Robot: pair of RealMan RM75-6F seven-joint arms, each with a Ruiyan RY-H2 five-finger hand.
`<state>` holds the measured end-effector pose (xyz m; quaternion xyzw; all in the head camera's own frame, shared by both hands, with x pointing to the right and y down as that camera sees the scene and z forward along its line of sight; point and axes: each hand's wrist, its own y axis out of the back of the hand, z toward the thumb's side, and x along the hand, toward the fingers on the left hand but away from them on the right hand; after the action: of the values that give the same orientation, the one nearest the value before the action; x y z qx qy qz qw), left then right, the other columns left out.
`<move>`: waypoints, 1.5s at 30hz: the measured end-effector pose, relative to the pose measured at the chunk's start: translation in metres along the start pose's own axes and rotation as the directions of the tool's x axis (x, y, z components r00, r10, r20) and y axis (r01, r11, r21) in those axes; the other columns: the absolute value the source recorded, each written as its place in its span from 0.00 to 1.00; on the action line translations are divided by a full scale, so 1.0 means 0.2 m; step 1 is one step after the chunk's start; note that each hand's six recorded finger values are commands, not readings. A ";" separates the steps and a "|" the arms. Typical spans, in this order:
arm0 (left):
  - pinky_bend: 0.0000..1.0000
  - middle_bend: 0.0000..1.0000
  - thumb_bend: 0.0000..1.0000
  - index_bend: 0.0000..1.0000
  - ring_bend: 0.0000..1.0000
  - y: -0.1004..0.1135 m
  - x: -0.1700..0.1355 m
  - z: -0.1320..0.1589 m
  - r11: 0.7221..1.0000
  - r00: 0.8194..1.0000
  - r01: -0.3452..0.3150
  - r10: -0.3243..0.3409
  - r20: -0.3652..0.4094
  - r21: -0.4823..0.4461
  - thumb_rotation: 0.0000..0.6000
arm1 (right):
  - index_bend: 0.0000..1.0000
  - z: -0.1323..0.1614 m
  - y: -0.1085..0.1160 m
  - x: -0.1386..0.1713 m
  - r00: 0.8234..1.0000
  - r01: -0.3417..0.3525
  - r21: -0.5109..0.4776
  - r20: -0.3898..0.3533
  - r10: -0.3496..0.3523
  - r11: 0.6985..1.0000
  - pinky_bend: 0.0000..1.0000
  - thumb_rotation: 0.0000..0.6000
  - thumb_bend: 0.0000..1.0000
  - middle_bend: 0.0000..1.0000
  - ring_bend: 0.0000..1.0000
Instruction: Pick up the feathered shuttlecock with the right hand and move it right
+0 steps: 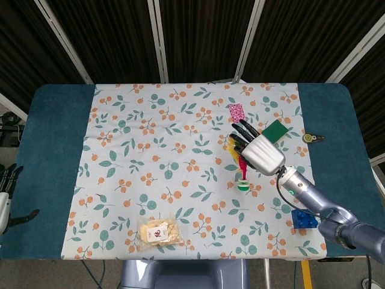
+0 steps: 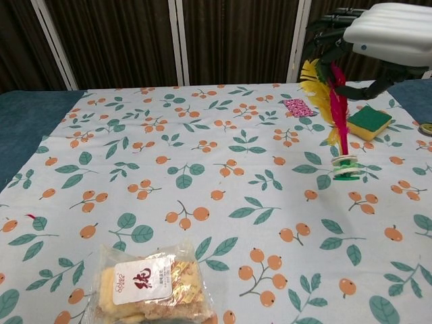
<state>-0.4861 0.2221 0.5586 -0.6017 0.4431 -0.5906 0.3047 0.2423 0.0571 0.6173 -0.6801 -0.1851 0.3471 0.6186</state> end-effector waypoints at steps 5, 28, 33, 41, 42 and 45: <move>0.00 0.00 0.11 0.00 0.00 0.00 -0.01 0.01 1.000 1.000 -0.010 0.010 0.012 -0.001 1.00 | 0.63 -0.04 0.05 0.08 0.999 0.014 0.031 0.046 -0.015 0.999 0.00 1.00 0.40 0.21 0.00; 0.00 0.00 0.11 0.00 0.00 -0.01 -0.02 0.02 1.000 1.000 0.001 -0.001 0.008 -0.028 1.00 | 0.63 -0.14 -0.09 0.31 0.951 0.113 0.110 0.276 -0.139 0.988 0.00 1.00 0.40 0.21 0.00; 0.00 0.00 0.11 0.00 0.00 -0.01 -0.02 0.02 0.999 1.000 0.005 -0.004 0.004 -0.033 1.00 | 0.63 -0.16 -0.15 0.33 0.939 0.114 0.138 0.307 -0.151 0.984 0.00 1.00 0.40 0.21 0.00; 0.00 0.00 0.12 0.00 0.00 -0.02 -0.03 0.02 0.999 1.000 0.019 -0.019 0.004 -0.041 1.00 | 0.63 -0.16 -0.22 0.36 0.923 0.121 0.197 0.338 -0.183 0.973 0.00 1.00 0.40 0.20 0.00; 0.00 0.00 0.11 0.00 0.00 -0.01 -0.03 0.02 0.999 1.000 0.018 -0.018 0.004 -0.042 1.00 | 0.63 -0.16 -0.23 0.36 0.921 0.123 0.198 0.343 -0.186 0.972 0.00 1.00 0.40 0.19 0.00; 0.00 0.00 0.11 0.00 0.00 -0.01 -0.03 0.02 0.999 1.000 0.016 -0.015 0.003 -0.045 1.00 | 0.63 -0.17 -0.25 0.36 0.912 0.126 0.200 0.363 -0.194 0.972 0.00 1.00 0.40 0.19 0.00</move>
<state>-0.4804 0.2274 0.5575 -0.6126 0.4510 -0.5820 0.2873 0.3240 0.0904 0.6473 -0.5263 -0.3258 0.4349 0.6540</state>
